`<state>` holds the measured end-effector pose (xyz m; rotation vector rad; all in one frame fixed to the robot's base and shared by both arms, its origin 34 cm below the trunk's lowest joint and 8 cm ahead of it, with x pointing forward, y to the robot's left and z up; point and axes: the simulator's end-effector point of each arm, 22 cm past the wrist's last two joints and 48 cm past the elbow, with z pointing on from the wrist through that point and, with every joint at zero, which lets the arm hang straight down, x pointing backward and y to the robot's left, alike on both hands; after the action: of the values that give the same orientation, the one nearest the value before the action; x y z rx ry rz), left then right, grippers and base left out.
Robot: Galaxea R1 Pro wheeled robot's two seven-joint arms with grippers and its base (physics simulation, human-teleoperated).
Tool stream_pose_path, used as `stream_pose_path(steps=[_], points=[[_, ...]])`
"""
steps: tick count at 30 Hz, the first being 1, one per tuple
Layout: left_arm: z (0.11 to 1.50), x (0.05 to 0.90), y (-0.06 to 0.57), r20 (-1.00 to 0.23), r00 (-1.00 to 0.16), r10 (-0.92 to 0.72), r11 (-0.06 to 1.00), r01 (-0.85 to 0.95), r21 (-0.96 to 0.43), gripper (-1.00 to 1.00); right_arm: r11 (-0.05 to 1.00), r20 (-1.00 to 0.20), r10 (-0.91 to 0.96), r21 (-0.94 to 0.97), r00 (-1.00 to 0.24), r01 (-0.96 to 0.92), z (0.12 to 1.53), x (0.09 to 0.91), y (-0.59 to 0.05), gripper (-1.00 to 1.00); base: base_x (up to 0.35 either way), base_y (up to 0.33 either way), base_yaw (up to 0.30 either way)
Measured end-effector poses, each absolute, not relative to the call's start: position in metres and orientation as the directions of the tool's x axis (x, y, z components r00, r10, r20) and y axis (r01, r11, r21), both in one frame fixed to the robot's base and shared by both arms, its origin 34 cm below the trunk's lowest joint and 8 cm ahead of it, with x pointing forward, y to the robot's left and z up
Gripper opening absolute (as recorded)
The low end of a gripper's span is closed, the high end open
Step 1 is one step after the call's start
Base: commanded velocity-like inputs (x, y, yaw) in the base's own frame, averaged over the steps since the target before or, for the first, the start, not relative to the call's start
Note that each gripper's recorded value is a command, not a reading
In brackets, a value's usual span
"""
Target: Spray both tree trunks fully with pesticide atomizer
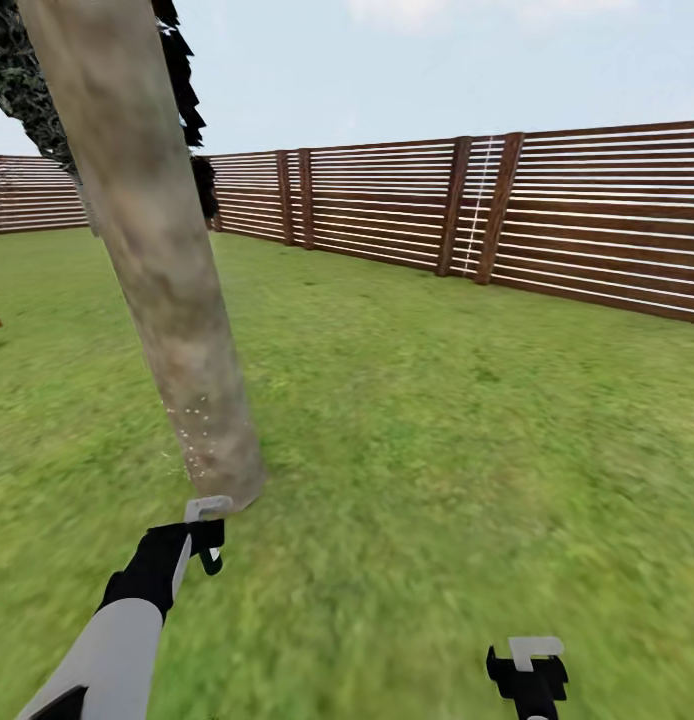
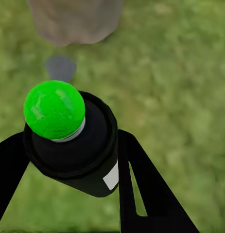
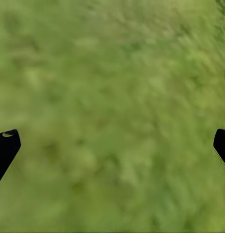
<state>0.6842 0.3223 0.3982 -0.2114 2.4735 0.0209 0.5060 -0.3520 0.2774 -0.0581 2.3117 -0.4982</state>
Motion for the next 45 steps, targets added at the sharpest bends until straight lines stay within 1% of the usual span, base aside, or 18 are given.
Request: stream_pose_path(steps=[6, 15, 18, 21, 24, 34, 37, 45], points=[[0.398, 0.684, 0.324, -0.612, -0.777, -0.149, 0.987, -0.159, -0.038, -1.0, 0.923, -0.676, -0.189, -0.37, -0.712, 0.107, 0.278, 0.506, -0.352, 1.0, 0.112, -0.272, 0.24], [0.398, 0.684, 0.326, -0.612, -0.777, -0.147, 0.986, -0.161, -0.033, -1.0, 0.923, -0.676, -0.188, -0.37, -0.713, 0.107, 0.277, 0.506, -0.352, 1.0, 0.089, -0.273, 0.01], [0.395, 0.678, 0.342, -0.607, -0.77, -0.196, 0.975, -0.218, -0.038, -1.0, 0.923, -0.676, -0.188, -0.37, -0.713, 0.107, 0.277, 0.506, -0.352, 1.0, 0.001, -0.274, 0.043], [0.395, 0.673, 0.362, -0.607, -0.763, -0.222, 0.964, -0.264, -0.021, -1.0, 0.923, -0.676, -0.187, -0.37, -0.713, 0.108, 0.277, 0.506, -0.352, 1.0, 0.0, -0.274, 0.226], [0.395, 0.672, 0.368, -0.607, -0.762, -0.224, 0.962, -0.272, -0.014, -1.0, 0.923, -0.676, -0.187, -0.37, -0.713, 0.108, 0.277, 0.506, -0.352, 1.0, 0.073, -0.258, 0.272], [0.396, 0.674, 0.363, -0.61, -0.762, -0.218, 0.965, -0.263, -0.016, -1.0, 0.923, -0.676, -0.189, -0.37, -0.712, 0.106, 0.278, 0.506, -0.352, 1.0, 0.292, -0.107, 0.269], [0.395, 0.674, 0.362, -0.609, -0.764, -0.215, 0.966, -0.26, -0.015, -1.0, 0.923, -0.676, -0.189, -0.37, -0.712, 0.106, 0.277, 0.506, -0.352, 1.0, 0.169, -0.209, 0.048], [0.395, 0.674, 0.362, -0.609, -0.763, -0.218, 0.965, -0.262, -0.018, -1.0, 0.924, -0.675, -0.189, -0.368, -0.713, 0.104, 0.277, 0.506, -0.351, 1.0, 0.008, -0.268, 0.002]])
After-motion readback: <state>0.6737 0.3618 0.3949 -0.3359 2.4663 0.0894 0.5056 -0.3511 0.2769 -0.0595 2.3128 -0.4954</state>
